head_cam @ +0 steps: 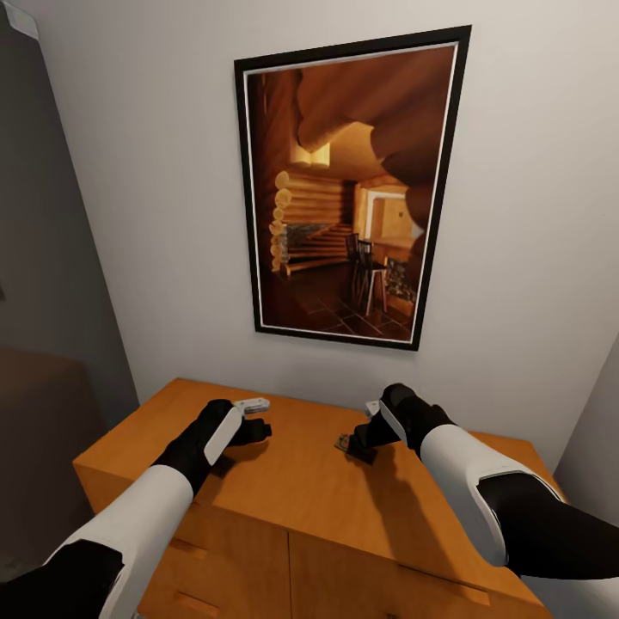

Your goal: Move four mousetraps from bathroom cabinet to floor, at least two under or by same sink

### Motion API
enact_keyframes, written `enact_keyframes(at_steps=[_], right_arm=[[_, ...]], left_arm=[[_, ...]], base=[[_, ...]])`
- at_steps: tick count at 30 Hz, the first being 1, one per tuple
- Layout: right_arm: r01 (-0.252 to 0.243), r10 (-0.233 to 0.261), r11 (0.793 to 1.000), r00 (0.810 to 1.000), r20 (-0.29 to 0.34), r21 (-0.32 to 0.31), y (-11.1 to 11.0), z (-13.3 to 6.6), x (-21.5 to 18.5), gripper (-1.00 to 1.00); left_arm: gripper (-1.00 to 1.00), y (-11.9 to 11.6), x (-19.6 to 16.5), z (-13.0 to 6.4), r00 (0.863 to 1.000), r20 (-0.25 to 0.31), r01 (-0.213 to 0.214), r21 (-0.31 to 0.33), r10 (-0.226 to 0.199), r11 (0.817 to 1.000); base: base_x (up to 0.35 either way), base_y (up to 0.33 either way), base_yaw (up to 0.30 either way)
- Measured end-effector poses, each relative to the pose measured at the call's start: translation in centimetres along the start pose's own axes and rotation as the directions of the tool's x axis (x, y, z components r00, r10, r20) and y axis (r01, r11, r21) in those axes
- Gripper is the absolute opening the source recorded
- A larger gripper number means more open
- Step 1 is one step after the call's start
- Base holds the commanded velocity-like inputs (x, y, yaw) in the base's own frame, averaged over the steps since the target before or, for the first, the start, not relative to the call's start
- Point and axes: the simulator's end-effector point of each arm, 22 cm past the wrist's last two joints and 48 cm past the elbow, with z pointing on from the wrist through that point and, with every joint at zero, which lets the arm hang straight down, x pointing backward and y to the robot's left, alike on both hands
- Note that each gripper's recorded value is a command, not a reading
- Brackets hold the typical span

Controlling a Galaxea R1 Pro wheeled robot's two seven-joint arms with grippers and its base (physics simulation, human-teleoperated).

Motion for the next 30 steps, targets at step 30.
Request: enact_keyframes(at_steps=[30], right_arm=[[0.041, -0.04, 0.998, 0.999, 0.03, -0.045, 4.3, 0.5, -1.2, 1.0]], left_arm=[[1.0, 1.1, 0.6, 1.0, 1.0, 0.002, 0.001, -0.051, -0.001, 0.999]], base=[[0.0, 0.0, 0.0]])
